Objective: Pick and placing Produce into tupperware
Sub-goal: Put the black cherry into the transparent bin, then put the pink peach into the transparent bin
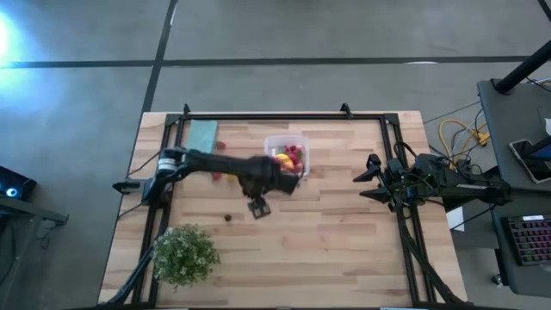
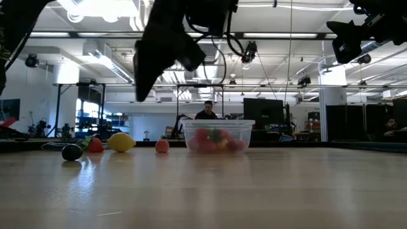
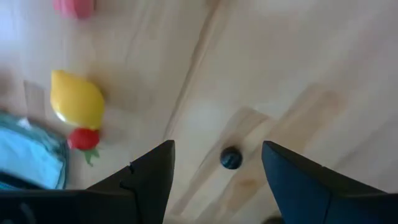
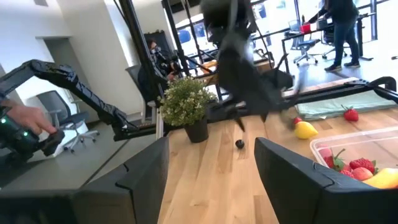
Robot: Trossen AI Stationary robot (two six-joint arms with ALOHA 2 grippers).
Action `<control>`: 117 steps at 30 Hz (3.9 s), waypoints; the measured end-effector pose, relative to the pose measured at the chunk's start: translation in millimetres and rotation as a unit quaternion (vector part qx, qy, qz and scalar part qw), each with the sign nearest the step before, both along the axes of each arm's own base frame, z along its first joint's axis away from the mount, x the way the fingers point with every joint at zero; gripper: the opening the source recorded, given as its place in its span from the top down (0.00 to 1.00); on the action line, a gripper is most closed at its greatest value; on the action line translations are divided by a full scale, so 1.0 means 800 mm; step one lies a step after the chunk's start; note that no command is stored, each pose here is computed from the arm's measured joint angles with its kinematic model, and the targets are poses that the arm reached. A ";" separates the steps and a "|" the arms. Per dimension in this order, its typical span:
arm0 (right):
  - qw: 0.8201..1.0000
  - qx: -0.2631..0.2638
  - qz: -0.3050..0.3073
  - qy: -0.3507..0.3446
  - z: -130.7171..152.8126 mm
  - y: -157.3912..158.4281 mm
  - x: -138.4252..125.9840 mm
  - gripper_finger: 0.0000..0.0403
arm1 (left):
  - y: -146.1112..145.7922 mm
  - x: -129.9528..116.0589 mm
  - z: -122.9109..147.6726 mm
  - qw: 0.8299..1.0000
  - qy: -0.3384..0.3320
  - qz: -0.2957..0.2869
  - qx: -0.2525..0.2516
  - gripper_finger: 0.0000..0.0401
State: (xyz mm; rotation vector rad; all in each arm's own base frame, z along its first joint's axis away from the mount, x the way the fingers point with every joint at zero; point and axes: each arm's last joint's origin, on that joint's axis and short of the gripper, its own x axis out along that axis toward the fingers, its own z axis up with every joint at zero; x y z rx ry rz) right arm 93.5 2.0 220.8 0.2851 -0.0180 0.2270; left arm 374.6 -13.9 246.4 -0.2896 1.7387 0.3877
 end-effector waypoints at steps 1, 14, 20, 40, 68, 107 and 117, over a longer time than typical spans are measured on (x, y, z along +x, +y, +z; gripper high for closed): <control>1.000 0.000 0.000 0.000 0.000 0.000 0.000 0.43 | -0.009 -0.003 -0.007 1.000 0.005 0.003 0.014 0.44; 1.000 0.000 0.000 0.000 0.000 0.000 0.000 0.43 | -0.054 -0.101 -0.019 0.970 -0.050 0.238 -0.030 0.44; 1.000 0.000 0.000 0.000 0.000 0.000 0.000 0.43 | -0.045 -0.134 -0.025 0.928 -0.084 0.360 -0.033 0.44; 1.000 0.000 0.000 0.004 -0.001 0.000 0.001 0.43 | -0.046 -0.117 -0.101 0.961 -0.081 0.266 -0.003 0.44; 1.000 0.000 0.000 0.007 -0.001 0.000 0.002 0.43 | -0.044 -0.127 -0.115 0.968 -0.065 0.244 0.003 0.72; 1.000 0.000 0.000 0.006 -0.001 0.000 0.002 0.43 | 0.132 -0.039 0.007 0.917 -0.354 0.165 0.079 0.61; 1.000 0.000 0.000 0.006 -0.001 0.000 0.002 0.43 | 0.090 -0.057 -0.028 0.973 -0.226 0.000 0.038 0.61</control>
